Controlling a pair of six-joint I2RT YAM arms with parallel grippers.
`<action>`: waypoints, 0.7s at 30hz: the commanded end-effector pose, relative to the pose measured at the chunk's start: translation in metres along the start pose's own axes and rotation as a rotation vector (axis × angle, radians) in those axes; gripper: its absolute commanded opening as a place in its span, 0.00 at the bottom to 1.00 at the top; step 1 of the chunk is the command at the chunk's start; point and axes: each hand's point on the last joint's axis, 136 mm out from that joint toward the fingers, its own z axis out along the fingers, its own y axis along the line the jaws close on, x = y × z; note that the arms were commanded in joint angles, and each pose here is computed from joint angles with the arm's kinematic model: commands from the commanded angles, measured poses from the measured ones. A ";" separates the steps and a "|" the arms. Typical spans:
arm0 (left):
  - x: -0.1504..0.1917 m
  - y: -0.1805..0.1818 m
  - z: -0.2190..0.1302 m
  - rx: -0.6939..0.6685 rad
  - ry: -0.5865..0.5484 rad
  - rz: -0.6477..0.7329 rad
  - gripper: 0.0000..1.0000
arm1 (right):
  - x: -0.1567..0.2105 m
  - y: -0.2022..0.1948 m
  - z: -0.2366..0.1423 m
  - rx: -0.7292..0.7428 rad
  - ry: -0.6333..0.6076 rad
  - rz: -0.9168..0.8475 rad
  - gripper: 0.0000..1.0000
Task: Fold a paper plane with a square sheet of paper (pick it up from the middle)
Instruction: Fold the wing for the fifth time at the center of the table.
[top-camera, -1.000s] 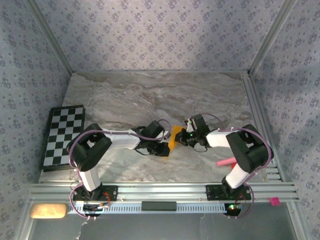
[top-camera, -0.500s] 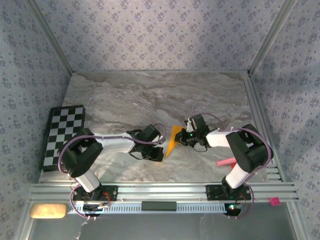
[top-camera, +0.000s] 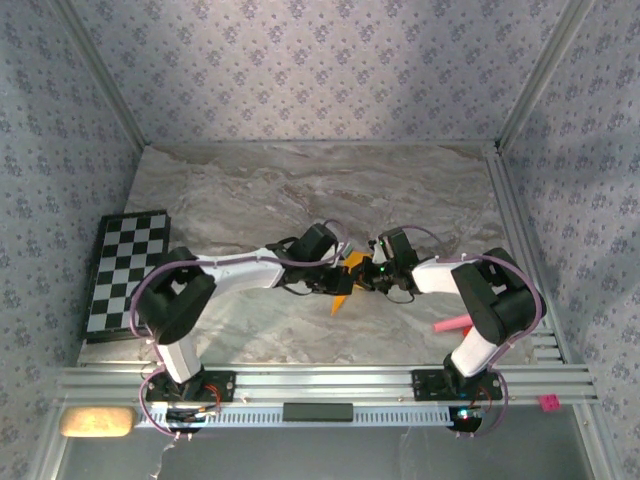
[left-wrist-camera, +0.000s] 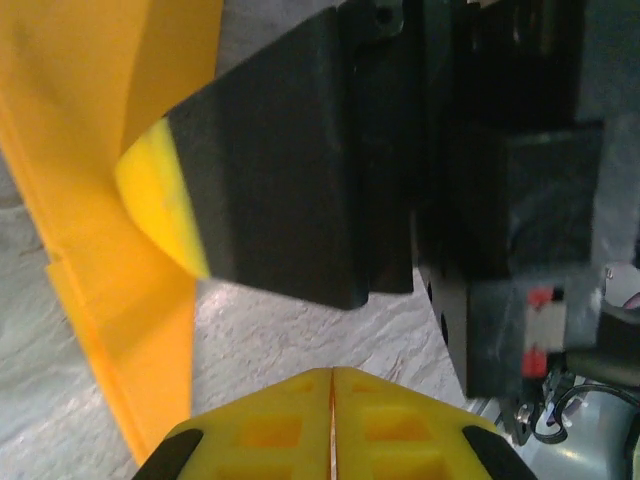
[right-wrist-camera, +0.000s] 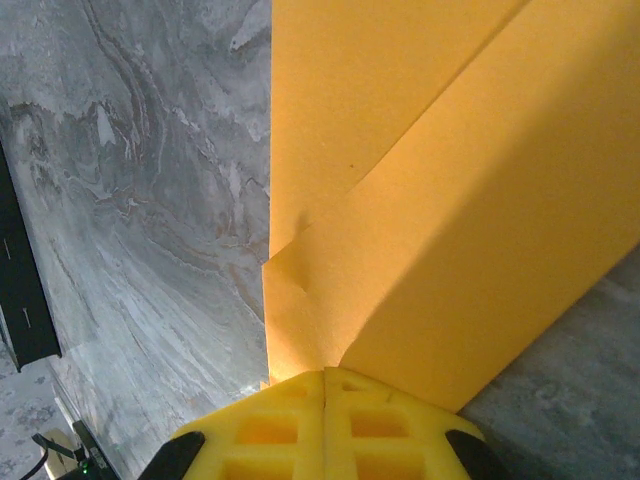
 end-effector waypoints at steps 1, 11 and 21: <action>0.001 0.007 0.012 0.001 0.032 -0.029 0.11 | 0.022 -0.064 0.003 0.242 0.042 0.074 0.00; 0.045 0.056 0.026 -0.137 0.119 -0.088 0.11 | 0.023 -0.066 0.003 0.243 0.034 0.069 0.00; 0.091 0.072 0.008 -0.164 0.172 -0.098 0.11 | 0.024 -0.068 0.001 0.253 0.033 0.070 0.00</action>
